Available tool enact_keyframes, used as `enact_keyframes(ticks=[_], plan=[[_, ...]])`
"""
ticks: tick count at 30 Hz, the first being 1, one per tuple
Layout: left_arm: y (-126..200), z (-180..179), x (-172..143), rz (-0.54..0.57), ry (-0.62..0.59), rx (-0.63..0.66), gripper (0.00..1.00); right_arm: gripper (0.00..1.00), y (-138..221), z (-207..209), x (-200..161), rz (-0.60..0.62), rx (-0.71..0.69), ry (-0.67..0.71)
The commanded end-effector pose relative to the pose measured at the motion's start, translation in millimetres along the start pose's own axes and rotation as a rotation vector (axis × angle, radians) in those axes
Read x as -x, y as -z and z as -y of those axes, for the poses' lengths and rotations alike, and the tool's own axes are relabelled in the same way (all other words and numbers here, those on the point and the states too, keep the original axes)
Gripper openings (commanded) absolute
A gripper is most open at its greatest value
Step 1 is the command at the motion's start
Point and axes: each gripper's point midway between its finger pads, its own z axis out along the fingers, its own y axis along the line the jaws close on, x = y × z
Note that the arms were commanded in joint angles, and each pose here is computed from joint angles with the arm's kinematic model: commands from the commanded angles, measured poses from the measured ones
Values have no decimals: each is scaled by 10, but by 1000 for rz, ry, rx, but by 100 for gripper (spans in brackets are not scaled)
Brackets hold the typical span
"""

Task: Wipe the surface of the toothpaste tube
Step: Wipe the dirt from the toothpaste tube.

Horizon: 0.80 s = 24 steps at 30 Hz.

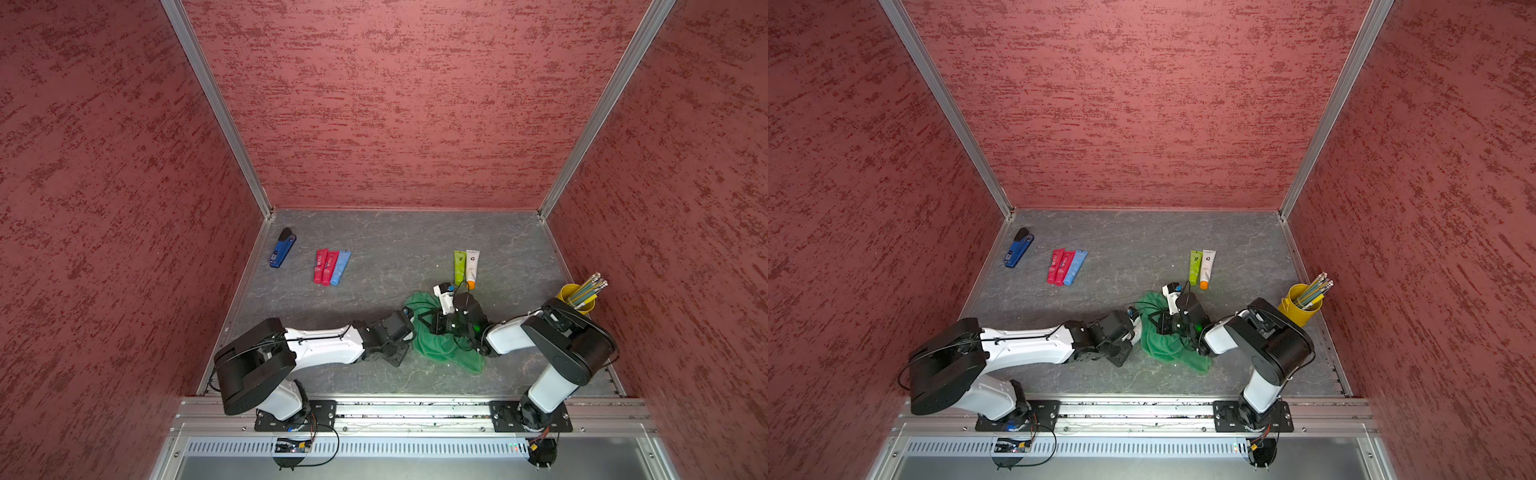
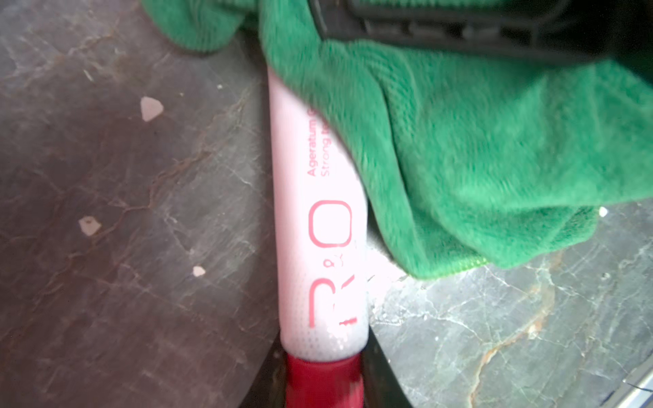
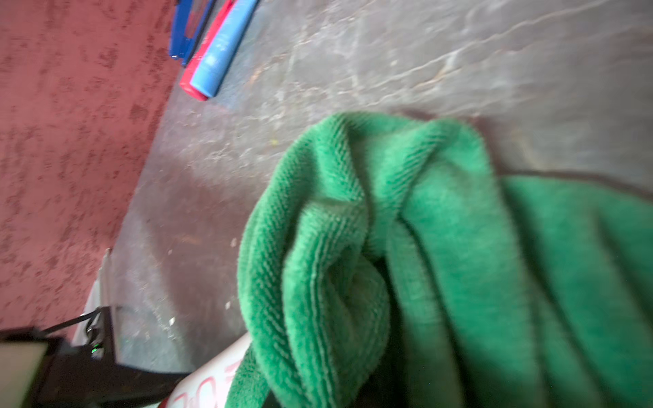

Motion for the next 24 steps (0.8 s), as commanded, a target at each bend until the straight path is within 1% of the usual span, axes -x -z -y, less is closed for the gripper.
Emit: enact_keyframes(ticks=[1,3,6,11,13,15,18,21,24], plan=[[-2,-43,22,21,7,8,0,0,55,680,-536,-194,-273,-49],[2,-47,22,23,9,8,0,0,34,617,-558,-206,-237,-47],[-8,-50,26,20,11,7,0,0,42,435,-703,-250,-177,-29],[0,-76,25,23,21,10,0,0,89,-78,-1092,-367,2,-6],[6,-82,25,26,26,7,0,0,115,-205,-1232,-416,48,9],[9,-86,33,28,27,7,0,0,139,-249,-1324,-448,70,15],[6,-81,29,26,27,7,0,0,141,-190,-1353,-456,45,16],[6,-84,31,27,27,8,0,0,105,-89,-1256,-425,-12,14],[1,-76,27,25,27,4,0,0,99,207,-1023,-357,-147,-2]])
